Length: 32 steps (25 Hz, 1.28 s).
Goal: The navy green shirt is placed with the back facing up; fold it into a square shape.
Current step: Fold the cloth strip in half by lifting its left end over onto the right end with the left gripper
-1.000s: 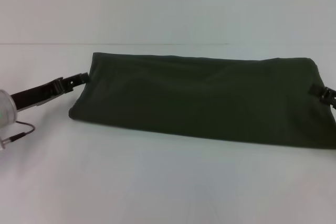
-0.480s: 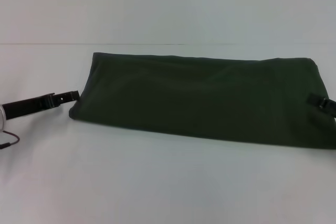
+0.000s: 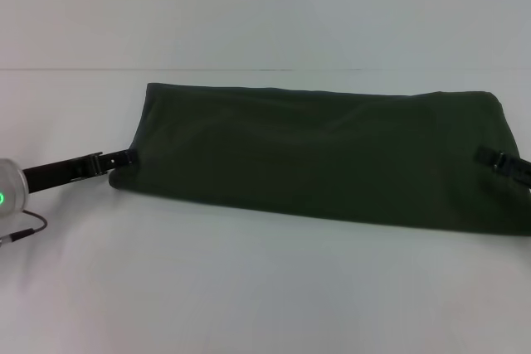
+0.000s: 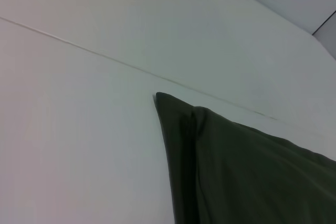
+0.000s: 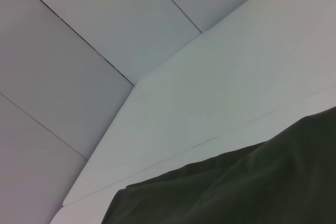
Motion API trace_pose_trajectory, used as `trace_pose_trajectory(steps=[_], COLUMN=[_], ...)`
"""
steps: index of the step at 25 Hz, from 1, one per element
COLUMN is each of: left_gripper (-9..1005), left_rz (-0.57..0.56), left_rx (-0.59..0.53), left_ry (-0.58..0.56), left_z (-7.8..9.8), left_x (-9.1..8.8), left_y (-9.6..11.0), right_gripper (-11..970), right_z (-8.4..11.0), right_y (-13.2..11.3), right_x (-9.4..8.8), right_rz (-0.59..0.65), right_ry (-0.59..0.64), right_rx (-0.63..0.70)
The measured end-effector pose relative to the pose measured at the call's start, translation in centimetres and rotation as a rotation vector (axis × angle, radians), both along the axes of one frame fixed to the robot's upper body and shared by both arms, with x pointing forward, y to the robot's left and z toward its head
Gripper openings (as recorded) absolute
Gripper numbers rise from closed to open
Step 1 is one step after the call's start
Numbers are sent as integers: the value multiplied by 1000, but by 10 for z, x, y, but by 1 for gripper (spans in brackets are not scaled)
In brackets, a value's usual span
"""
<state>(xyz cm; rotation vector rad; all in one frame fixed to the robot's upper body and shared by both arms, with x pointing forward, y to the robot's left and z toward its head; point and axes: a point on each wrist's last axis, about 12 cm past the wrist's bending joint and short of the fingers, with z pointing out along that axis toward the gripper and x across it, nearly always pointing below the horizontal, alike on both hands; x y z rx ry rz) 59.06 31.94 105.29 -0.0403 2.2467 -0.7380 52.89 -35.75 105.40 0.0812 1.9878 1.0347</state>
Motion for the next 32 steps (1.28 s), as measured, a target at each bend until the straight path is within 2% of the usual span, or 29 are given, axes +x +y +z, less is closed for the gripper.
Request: trace_pose_trajectory(steps=[6, 16, 24, 30, 32], left_gripper=[729, 706, 688, 463, 330], left_rz=[-26, -30, -80, -90, -92], left_rx=[8, 1, 44, 55, 57], left_ry=[2, 9, 8, 7, 6], left_z=[-1, -3, -2, -1, -1], left_x=[2, 1, 2, 3, 3], left_y=[-11, -14, -19, -20, -21], right_gripper=[865, 864, 864, 861, 860], right_z=[0, 1, 1, 1, 1], right_y=[2, 2, 2, 3, 3], right_x=[2, 2, 2, 2, 2], right_rz=[5, 6, 8, 11, 11], right_ry=[-1, -2, -4, -2, -1], right_rx=[-1, -1, 2, 6, 7])
